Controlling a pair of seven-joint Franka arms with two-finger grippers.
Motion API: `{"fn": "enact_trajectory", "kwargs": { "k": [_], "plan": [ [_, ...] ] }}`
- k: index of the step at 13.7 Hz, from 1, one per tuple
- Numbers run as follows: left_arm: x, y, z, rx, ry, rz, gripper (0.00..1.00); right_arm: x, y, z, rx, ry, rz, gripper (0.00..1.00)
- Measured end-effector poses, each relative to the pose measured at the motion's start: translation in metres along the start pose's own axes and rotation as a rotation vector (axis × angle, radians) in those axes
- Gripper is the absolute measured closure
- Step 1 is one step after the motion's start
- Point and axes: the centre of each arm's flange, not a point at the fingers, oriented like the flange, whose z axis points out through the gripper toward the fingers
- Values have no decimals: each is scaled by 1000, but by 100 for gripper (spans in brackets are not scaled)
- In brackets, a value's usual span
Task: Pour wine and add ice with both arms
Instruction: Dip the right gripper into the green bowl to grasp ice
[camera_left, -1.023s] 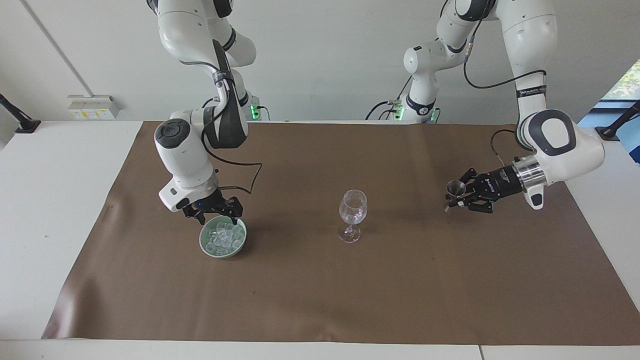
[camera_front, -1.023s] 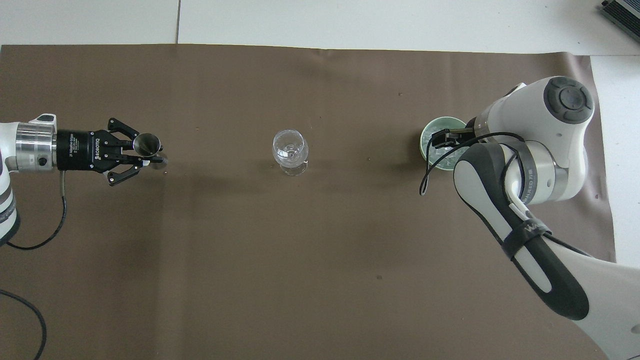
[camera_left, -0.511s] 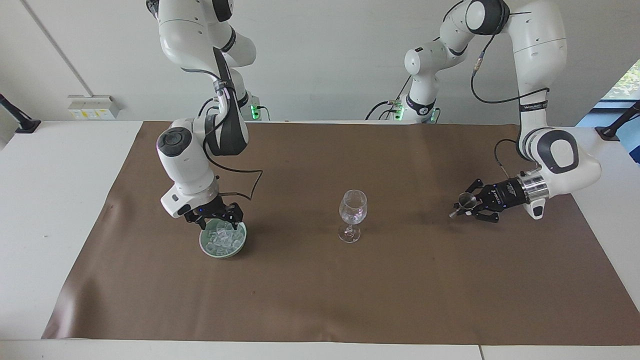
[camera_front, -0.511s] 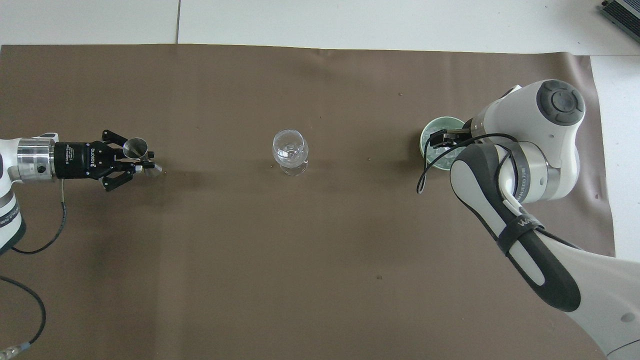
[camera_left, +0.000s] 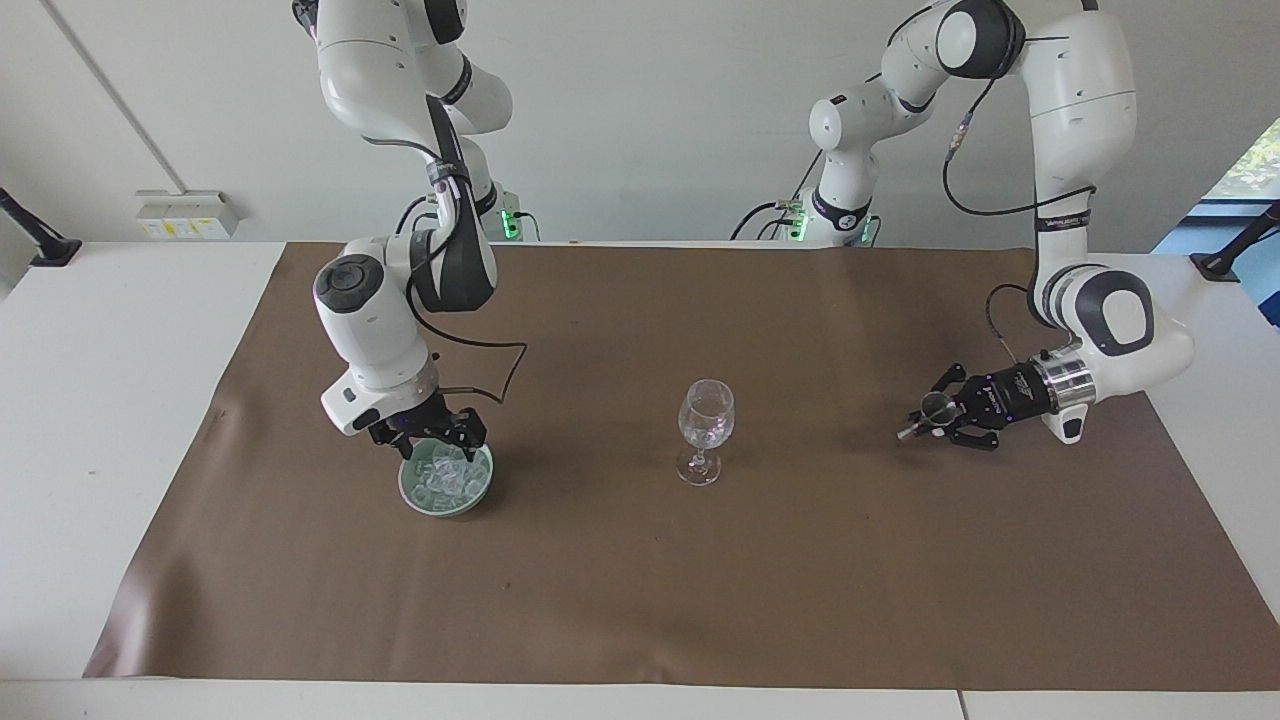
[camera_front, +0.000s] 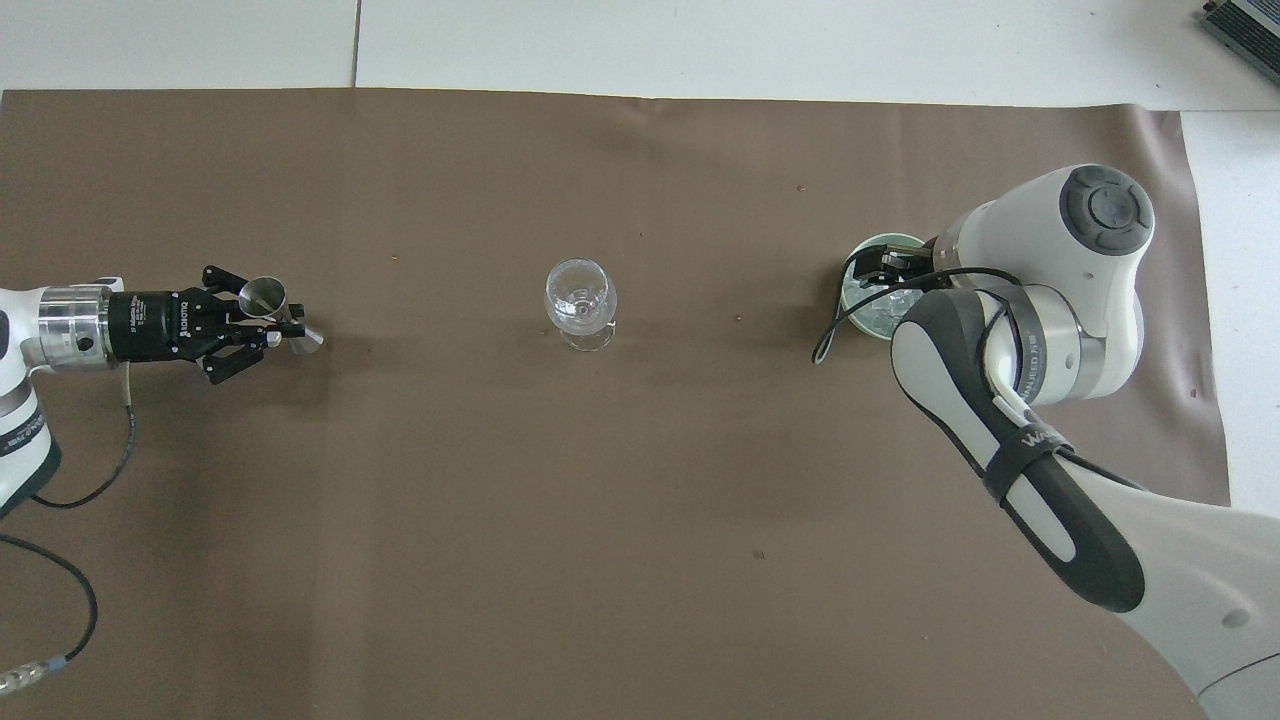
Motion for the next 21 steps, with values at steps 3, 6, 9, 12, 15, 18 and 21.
{"fn": "enact_trajectory", "kwargs": {
  "k": [3, 6, 9, 12, 15, 18, 21],
  "plan": [
    [5, 3, -1, 2, -7, 4, 79, 1, 2, 7, -2, -4, 14, 8],
    [9, 3, -5, -4, -9, 18, 79, 1, 4, 7, -3, -5, 17, 26],
    [13, 3, -9, -10, -11, 23, 79, 1, 4, 8, -3, -6, 18, 35],
    [16, 3, -8, -9, -13, 29, 79, 1, 4, 9, -3, -7, 18, 41],
    [19, 4, -7, -8, -13, 37, 79, 1, 3, 9, -3, -6, 18, 44],
    [23, 4, -5, -5, -15, 38, 79, 1, 3, 8, -3, -6, 18, 46],
    [27, 4, -4, -3, -16, 39, 79, 2, 2, 7, -2, -4, 17, 47]
  ]
}}
